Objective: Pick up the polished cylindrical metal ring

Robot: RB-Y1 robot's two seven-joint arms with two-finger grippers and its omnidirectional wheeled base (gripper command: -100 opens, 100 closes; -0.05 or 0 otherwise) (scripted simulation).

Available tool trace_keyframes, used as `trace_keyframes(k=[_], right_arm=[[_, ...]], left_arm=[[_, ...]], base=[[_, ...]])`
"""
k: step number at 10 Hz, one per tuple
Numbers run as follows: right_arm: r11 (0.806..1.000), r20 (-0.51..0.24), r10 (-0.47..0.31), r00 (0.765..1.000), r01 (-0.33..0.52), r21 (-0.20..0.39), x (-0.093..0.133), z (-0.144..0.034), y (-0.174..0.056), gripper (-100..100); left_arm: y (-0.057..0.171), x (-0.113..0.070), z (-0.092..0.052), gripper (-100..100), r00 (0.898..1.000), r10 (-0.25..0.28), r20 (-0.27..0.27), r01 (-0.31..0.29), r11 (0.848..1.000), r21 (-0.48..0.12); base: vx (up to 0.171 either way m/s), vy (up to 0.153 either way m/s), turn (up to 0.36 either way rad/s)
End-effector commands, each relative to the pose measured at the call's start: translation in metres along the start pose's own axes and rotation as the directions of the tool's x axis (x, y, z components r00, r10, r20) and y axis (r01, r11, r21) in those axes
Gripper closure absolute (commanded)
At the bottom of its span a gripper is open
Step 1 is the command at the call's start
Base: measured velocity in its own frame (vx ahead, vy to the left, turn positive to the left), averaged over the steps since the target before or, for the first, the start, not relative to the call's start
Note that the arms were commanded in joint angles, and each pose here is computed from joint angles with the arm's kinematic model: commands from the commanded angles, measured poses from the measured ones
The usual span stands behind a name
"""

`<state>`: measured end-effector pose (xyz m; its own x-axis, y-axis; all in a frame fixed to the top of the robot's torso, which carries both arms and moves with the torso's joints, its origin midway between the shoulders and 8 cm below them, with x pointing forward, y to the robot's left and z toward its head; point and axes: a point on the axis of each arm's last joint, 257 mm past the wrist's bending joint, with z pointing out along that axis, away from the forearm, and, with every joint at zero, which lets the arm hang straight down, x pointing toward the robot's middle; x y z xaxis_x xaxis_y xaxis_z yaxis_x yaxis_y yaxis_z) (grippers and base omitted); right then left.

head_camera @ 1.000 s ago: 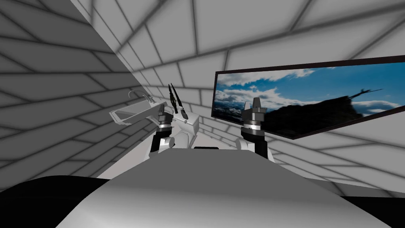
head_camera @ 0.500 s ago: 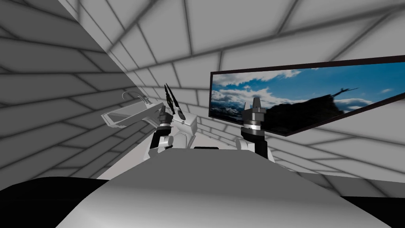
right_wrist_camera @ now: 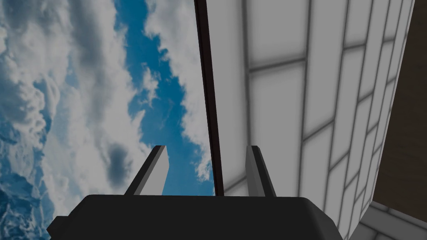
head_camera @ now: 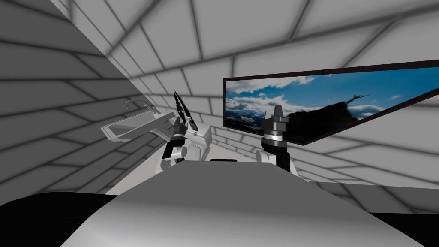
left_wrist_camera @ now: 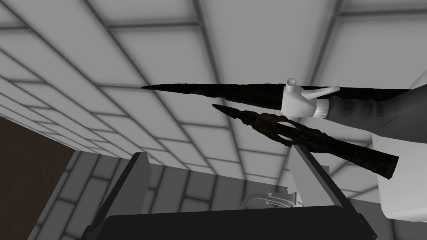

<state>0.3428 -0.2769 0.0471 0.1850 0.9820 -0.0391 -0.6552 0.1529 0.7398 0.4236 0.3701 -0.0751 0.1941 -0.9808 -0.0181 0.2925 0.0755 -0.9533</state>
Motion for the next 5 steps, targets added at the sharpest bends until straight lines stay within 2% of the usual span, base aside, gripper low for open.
trace_keyframes(k=[1,2,3,4,5], right_arm=[[1.0,0.0,0.0,1.0,0.0,0.0,0.0,0.0,0.0,0],[1.0,0.0,0.0,1.0,0.0,0.0,0.0,0.0,0.0,0],[1.0,0.0,0.0,1.0,0.0,0.0,0.0,0.0,0.0,0],[1.0,0.0,0.0,1.0,0.0,0.0,0.0,0.0,0.0,0],[1.0,0.0,0.0,1.0,0.0,0.0,0.0,0.0,0.0,0]], left_arm=[[0.015,-0.01,0.002,-100,1.0,-0.009,0.019,0.01,0.999,-0.053],[0.019,-0.01,0.001,-100,1.0,-0.009,0.019,0.01,0.998,-0.066],[0.032,-0.017,0.001,-100,0.999,-0.017,0.032,0.02,0.994,-0.108],[0.032,-0.017,0.001,-100,0.999,-0.017,0.032,0.02,0.994,-0.109],[0.045,-0.023,-0.001,-100,0.999,-0.025,0.046,0.032,0.988,-0.151]], base=[[0.027,-0.058,-0.093],[0.012,-0.046,-0.016],[0.012,-0.043,-0.038],[0.008,-0.031,-0.019],[0.007,-0.031,-0.036]])
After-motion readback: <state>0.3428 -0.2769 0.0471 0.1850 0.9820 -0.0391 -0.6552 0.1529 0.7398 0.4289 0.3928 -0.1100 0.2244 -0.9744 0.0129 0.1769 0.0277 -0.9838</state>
